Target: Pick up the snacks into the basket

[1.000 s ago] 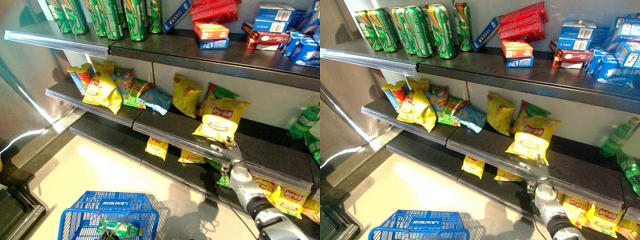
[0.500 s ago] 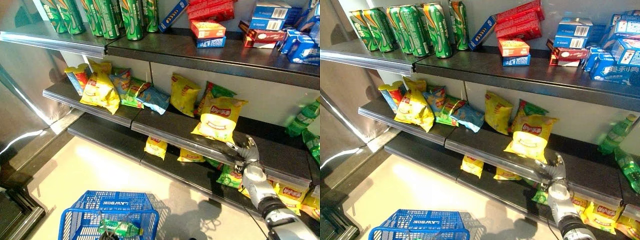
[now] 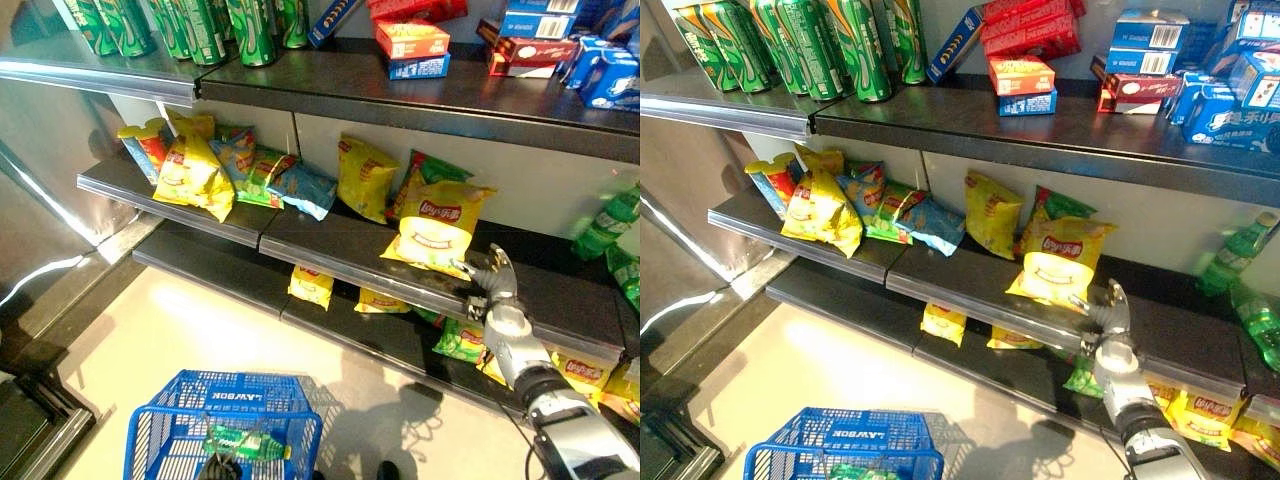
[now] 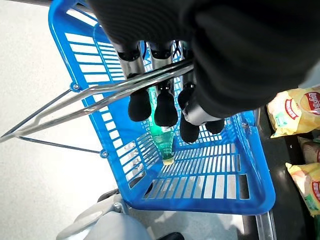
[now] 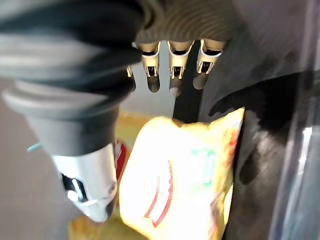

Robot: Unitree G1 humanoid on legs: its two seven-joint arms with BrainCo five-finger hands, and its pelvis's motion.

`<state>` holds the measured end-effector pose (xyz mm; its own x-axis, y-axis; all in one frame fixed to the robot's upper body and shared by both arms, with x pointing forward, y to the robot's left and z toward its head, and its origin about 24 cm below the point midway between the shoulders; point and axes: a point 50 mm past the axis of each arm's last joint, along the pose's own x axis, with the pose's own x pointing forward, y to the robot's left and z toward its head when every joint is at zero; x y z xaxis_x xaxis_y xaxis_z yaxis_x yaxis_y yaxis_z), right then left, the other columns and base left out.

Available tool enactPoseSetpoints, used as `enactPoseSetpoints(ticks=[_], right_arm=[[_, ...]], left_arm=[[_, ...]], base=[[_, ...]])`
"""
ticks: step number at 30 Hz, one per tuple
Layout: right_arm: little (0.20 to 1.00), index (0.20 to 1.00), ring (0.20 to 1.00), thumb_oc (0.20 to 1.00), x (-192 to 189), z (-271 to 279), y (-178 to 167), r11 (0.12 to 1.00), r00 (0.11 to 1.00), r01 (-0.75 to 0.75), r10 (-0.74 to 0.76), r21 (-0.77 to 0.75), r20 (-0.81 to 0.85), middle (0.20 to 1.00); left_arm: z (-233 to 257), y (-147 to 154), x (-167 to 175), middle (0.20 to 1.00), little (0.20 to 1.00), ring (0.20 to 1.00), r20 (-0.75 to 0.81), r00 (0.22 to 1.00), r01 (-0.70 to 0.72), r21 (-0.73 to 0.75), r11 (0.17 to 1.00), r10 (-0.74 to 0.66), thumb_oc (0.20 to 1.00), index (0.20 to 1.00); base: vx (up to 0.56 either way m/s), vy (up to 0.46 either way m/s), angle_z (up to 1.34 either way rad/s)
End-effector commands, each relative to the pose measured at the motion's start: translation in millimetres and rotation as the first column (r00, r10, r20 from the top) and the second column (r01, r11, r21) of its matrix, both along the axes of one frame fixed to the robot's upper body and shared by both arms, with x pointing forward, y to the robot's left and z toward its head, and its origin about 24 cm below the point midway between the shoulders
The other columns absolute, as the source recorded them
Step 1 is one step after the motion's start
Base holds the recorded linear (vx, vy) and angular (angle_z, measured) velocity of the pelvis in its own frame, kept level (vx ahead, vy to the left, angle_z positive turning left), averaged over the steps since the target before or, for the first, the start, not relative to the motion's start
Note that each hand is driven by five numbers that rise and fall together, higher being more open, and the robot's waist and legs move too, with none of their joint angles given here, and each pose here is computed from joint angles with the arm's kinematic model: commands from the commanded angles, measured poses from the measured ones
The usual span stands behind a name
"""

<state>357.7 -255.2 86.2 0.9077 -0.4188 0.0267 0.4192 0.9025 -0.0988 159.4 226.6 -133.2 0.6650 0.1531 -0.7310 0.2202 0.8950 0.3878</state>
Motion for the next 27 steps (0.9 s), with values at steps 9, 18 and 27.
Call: enactPoseSetpoints(ticks=[9,18,27], right_arm=[[1.0,1.0,1.0,1.0,19.8,47.6,18.9,0.989,0.984,-0.097,0.111,-0.108,0.137,1.0],[1.0,1.0,1.0,1.0,31.1,62.0,14.8,0.993,0.987,-0.084,0.095,-0.084,0.128,1.0],[1.0,1.0,1.0,1.0,34.4,71.5,12.3,0.99,0.987,-0.081,0.096,-0.113,0.13,1.0]], left_arm=[[2.4,38.4,-18.4,0.2,0.2,0.2,-0.07,0.997,0.028,0.134,0.991,-0.019,0.2,0.2],[2.8,39.2,-17.9,0.2,0.2,0.2,-0.069,0.997,0.025,0.131,0.991,-0.016,0.2,0.2],[3.0,38.5,-17.5,0.2,0.2,0.2,-0.065,0.998,0.024,0.125,0.992,-0.016,0.2,0.2]], base=[[0.0,0.0,0.0],[0.0,0.0,0.0],[0.0,-0.001,0.0]])
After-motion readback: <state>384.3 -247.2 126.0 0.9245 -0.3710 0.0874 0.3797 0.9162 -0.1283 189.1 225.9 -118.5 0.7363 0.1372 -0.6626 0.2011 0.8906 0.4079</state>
